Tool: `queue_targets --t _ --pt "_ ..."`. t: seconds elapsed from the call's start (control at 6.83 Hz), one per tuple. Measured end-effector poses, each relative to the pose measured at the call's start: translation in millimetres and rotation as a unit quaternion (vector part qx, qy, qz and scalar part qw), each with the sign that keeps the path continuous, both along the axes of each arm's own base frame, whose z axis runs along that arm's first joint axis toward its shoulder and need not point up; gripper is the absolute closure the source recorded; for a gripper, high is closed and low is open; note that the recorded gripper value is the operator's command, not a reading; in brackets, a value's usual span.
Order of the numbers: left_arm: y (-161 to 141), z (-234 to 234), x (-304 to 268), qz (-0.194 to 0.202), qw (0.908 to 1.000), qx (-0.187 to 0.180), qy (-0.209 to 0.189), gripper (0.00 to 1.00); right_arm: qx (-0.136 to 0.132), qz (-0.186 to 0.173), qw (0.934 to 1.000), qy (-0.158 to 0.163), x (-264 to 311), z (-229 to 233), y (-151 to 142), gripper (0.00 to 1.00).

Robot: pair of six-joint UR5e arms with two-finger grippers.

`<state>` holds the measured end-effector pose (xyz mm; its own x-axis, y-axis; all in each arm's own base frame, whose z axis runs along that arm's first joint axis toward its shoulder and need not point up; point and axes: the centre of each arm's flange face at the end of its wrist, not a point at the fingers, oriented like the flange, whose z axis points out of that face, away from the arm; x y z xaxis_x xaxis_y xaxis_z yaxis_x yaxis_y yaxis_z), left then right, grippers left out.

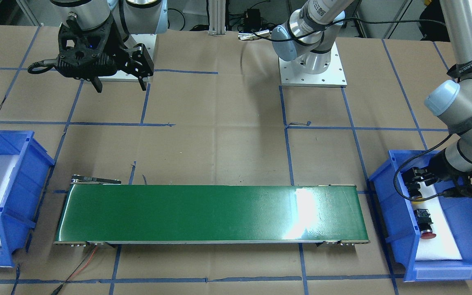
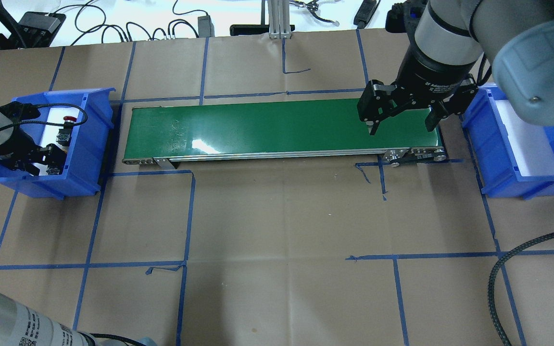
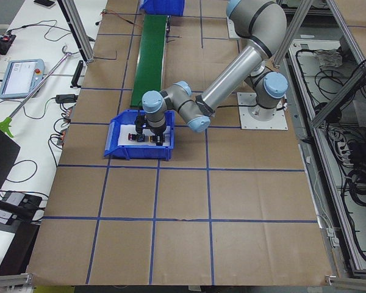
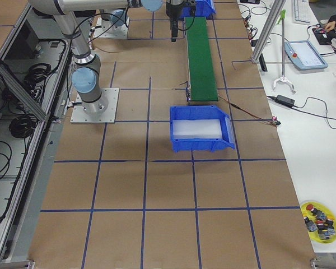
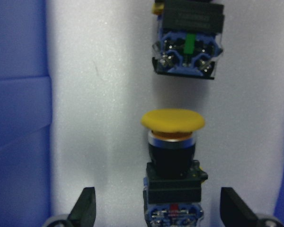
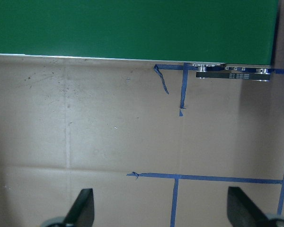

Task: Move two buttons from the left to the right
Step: 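Lower the left gripper and grasp the yellow-capped button, then carry the yellow button to the conveyor and set it down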

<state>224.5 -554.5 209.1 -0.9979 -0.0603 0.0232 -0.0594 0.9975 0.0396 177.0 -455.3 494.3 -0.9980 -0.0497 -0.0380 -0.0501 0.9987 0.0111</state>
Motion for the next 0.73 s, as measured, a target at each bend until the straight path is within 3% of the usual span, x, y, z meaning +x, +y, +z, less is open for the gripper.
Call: queue_targets --t 0.29,0.73 --pt "-6 0 -3 -0.002 1.0000 -0.003 0.000 0.89 0.000 0.000 1.0000 0.000 0 0 0 0.00" --pt "-18 37 -3 -0.009 0.9995 -0.029 -0.012 0.89 0.000 -0.001 1.0000 0.000 0 0 0 0.00"
